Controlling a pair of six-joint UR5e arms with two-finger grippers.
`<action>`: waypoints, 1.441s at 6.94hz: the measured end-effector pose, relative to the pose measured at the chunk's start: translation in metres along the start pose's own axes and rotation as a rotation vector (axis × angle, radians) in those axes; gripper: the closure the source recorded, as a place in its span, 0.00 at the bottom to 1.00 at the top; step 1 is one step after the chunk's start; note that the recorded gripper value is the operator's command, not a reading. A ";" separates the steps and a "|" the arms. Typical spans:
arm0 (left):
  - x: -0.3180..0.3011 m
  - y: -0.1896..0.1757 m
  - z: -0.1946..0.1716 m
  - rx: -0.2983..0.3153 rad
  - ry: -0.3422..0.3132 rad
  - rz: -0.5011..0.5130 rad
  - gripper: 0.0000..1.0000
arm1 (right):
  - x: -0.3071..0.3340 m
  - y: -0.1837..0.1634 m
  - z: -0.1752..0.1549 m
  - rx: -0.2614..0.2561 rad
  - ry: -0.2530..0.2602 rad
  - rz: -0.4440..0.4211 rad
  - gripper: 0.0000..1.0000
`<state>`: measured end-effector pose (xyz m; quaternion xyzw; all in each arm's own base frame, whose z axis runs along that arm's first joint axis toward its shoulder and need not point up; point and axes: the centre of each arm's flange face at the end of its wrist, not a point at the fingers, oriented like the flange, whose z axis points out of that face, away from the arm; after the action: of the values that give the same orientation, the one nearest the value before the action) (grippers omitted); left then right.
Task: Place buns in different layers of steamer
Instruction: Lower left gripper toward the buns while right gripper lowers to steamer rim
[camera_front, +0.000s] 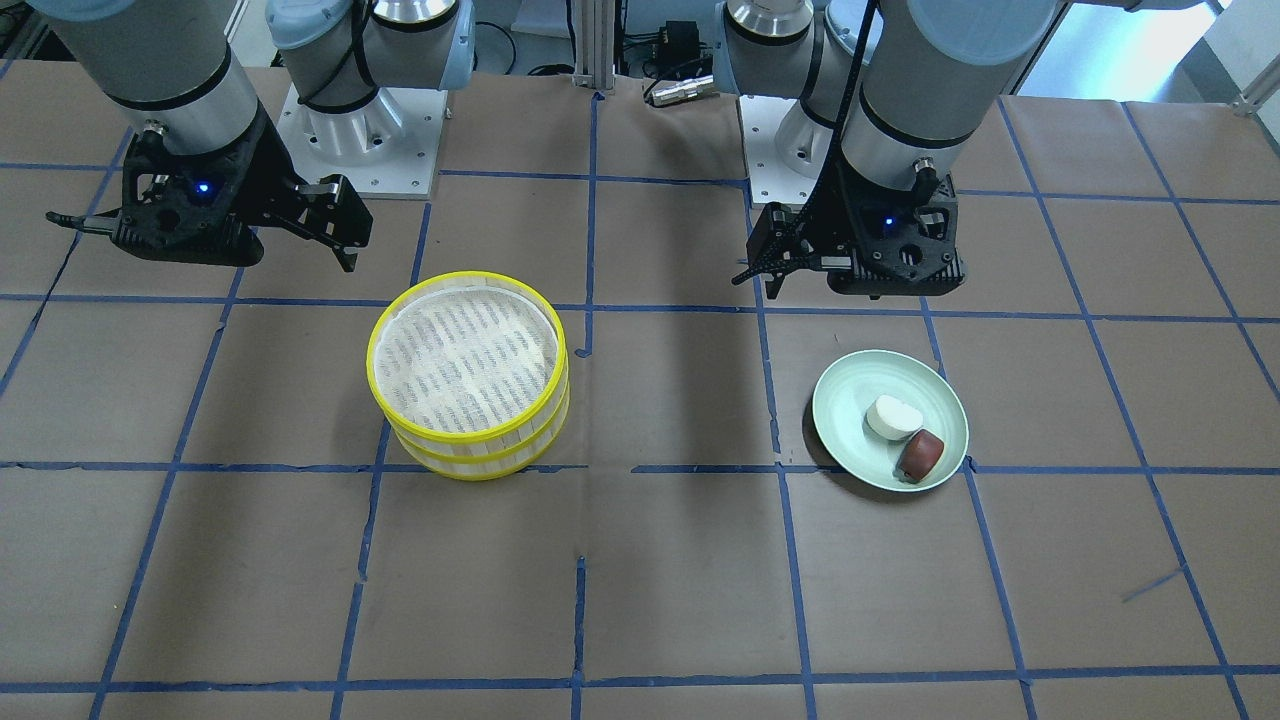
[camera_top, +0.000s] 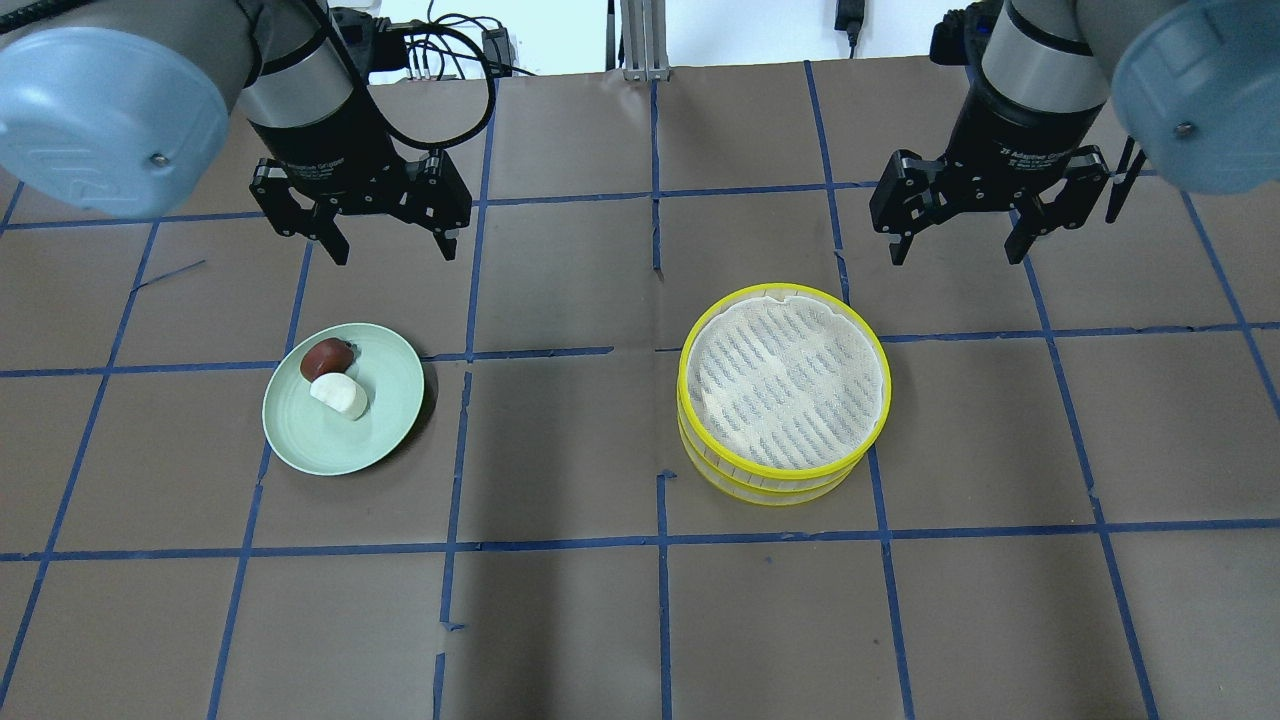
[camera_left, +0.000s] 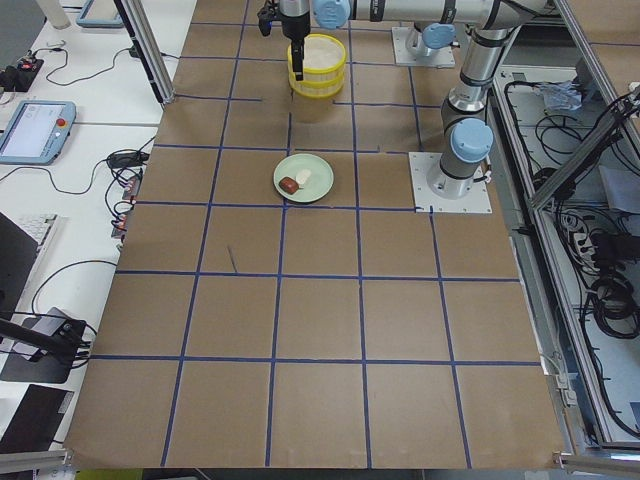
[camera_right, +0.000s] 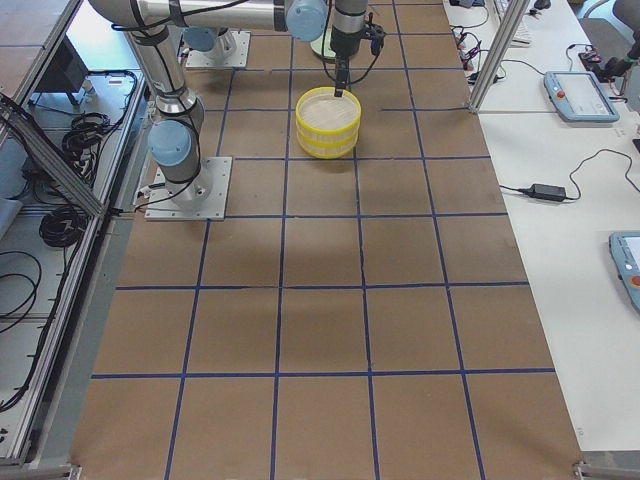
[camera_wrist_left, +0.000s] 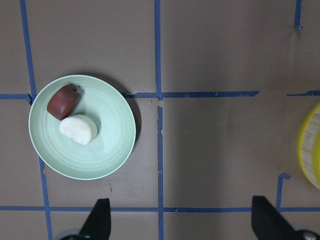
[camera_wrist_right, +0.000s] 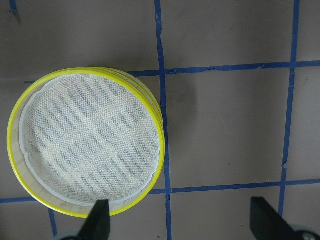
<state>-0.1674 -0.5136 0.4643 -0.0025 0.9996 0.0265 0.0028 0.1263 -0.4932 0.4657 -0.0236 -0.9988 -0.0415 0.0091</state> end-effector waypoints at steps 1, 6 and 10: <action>0.000 0.000 0.000 0.000 0.002 0.000 0.00 | 0.000 0.000 0.000 0.001 0.002 0.001 0.00; -0.071 -0.009 0.061 -0.085 0.017 0.017 0.03 | -0.003 -0.005 0.051 -0.057 -0.006 0.005 0.00; -0.130 -0.006 0.183 -0.119 0.022 -0.119 0.10 | -0.006 -0.014 0.151 -0.050 -0.007 0.011 0.04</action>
<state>-0.0366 -0.5090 0.2815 -0.0623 0.9944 0.0855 -0.0069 0.1290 -0.4946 0.3145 -0.0294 -0.9974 -0.0661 0.0050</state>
